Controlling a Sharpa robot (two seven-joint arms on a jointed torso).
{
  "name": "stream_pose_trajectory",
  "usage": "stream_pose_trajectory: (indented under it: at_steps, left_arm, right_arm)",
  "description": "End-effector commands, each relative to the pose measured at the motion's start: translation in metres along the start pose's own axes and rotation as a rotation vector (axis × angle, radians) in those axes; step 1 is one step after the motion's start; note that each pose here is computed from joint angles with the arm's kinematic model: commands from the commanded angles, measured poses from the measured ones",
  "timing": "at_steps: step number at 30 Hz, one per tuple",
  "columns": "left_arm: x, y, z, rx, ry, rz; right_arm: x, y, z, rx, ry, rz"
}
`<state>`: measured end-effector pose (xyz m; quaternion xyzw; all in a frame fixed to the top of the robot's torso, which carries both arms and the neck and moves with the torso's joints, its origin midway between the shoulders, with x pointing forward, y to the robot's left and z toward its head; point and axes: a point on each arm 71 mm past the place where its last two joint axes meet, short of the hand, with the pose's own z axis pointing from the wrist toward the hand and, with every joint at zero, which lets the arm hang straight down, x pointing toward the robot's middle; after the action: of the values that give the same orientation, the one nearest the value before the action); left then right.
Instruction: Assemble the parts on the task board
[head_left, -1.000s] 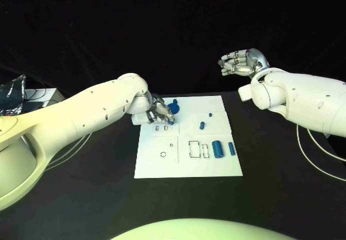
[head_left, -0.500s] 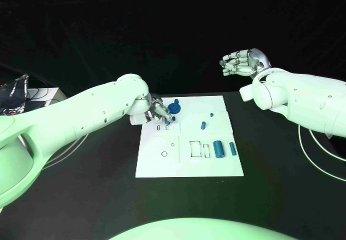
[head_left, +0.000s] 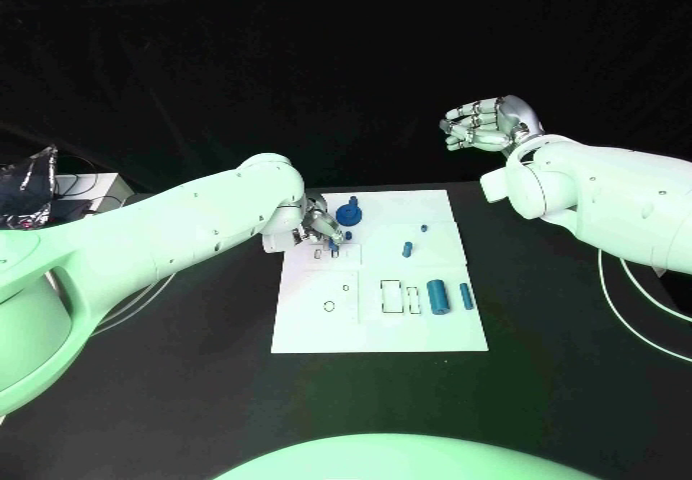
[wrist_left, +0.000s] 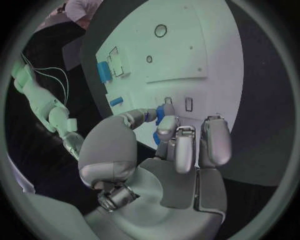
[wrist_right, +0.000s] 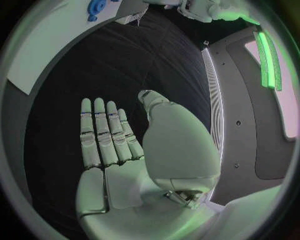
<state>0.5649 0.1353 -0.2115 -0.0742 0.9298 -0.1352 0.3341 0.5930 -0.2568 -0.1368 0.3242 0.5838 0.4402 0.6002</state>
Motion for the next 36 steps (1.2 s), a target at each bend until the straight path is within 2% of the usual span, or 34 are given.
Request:
stream_pose_trajectory:
  at_steps: [1, 11, 36]
  left_arm:
    - [0.0014, -0.0028, 0.0008, 0.006, -0.024, 0.013]
    - [0.0069, -0.0024, 0.0031, 0.004, -0.025, 0.022]
    - [0.0129, 0.0007, 0.0048, -0.006, -0.006, 0.052]
  right_arm:
    - [0.002, 0.001, 0.0, -0.017, 0.014, -0.007]
    - [0.001, 0.001, -0.001, -0.018, 0.016, -0.007]
    - [0.001, 0.001, -0.001, -0.017, 0.02, -0.006]
